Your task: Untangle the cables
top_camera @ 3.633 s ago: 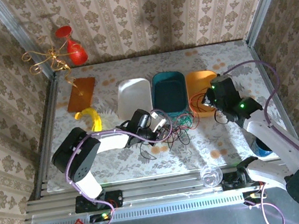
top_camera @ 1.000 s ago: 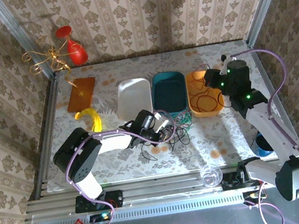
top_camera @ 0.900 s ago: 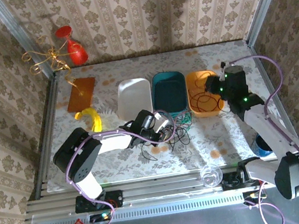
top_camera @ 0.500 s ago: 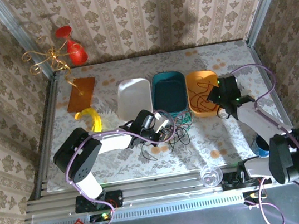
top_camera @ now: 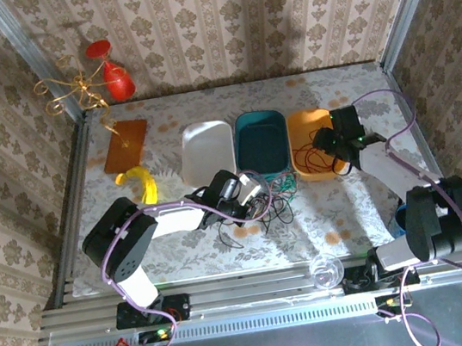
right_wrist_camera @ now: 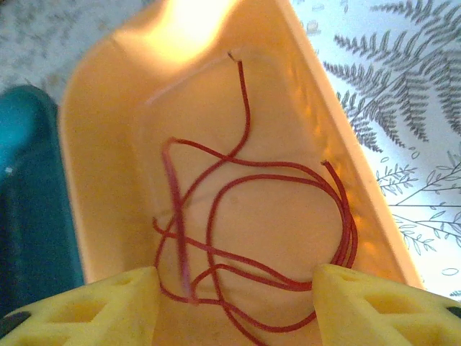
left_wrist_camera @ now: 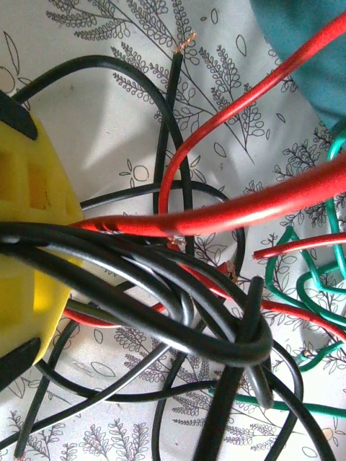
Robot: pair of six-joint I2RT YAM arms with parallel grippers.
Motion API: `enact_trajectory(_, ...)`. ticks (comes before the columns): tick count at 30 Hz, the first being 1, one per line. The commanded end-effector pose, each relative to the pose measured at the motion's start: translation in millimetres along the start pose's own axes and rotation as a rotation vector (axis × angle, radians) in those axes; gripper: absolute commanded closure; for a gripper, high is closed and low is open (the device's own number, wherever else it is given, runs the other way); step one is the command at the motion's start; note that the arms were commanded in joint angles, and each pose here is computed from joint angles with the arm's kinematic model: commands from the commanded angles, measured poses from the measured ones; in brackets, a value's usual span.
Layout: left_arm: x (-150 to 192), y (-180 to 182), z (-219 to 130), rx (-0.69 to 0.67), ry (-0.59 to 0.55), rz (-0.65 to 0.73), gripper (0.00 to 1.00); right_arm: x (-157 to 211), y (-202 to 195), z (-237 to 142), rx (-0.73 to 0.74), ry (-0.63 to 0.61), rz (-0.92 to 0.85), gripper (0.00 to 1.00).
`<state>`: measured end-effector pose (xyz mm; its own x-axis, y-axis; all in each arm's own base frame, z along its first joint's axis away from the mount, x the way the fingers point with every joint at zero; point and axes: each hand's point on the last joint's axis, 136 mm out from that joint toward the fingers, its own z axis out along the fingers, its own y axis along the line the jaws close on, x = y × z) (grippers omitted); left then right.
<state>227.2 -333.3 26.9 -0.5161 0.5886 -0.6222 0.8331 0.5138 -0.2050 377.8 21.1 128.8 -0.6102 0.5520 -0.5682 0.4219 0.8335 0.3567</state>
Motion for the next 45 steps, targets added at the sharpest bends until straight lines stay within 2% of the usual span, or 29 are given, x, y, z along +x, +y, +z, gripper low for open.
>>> enact_trajectory(1, 8.5, 0.6, 0.6, -0.013, 0.024, 0.015, 1.0, -20.2, 0.5, -31.1, -0.009, -0.098, 0.005, 0.4)
enact_trajectory(5, 8.5, 0.1, 0.7, -0.009, 0.019, 0.019, 1.0, -11.8, 15.3, -48.3, -0.099, -0.104, -0.055, 0.41)
enact_trajectory(7, 8.2, -0.1, 1.0, -0.008, 0.016, 0.022, 1.0, 6.5, 32.5, -51.1, -0.192, -0.05, -0.109, 0.42)
enact_trajectory(11, 8.2, -0.5, 1.2, -0.005, 0.017, 0.025, 1.0, 71.0, 72.9, -55.8, -0.384, 0.14, -0.295, 0.44)
enact_trajectory(14, 8.5, -0.2, 1.2, -0.006, 0.018, 0.024, 1.0, 109.3, 71.4, -49.0, -0.38, 0.26, -0.342, 0.46)
enact_trajectory(17, 7.6, -1.0, 0.8, -0.005, 0.019, 0.025, 1.0, 128.1, 63.8, -41.2, -0.366, 0.313, -0.332, 0.49)
enact_trajectory(26, 7.0, -0.7, 0.4, -0.011, 0.019, 0.027, 1.0, 144.6, 62.4, -25.2, -0.367, 0.37, -0.344, 0.63)
enact_trajectory(28, 7.4, -1.0, 0.8, -0.011, 0.021, 0.027, 1.0, 146.7, 63.7, -19.0, -0.363, 0.382, -0.343, 0.69)
enact_trajectory(32, 7.6, -0.1, 0.8, -0.015, 0.023, 0.024, 1.0, 146.5, 71.6, -17.9, -0.381, 0.399, -0.34, 0.99)
enact_trajectory(34, 8.1, -0.1, 1.1, -0.015, 0.025, 0.021, 1.0, 135.9, 78.8, -26.2, -0.402, 0.363, -0.347, 1.0)
enact_trajectory(37, 8.9, -0.9, 2.0, -0.012, 0.032, 0.023, 1.0, 99.7, 92.5, -49.3, -0.413, 0.235, -0.364, 1.0)
enact_trajectory(41, 8.4, -1.4, 2.7, -0.007, 0.035, 0.024, 1.0, 39.9, 109.1, -95.5, -0.428, 0.002, -0.372, 1.0)
enact_trajectory(45, 9.4, -1.5, 3.5, -0.005, 0.042, 0.025, 1.0, -12.8, 106.9, -140.3, -0.389, -0.218, -0.35, 1.0)
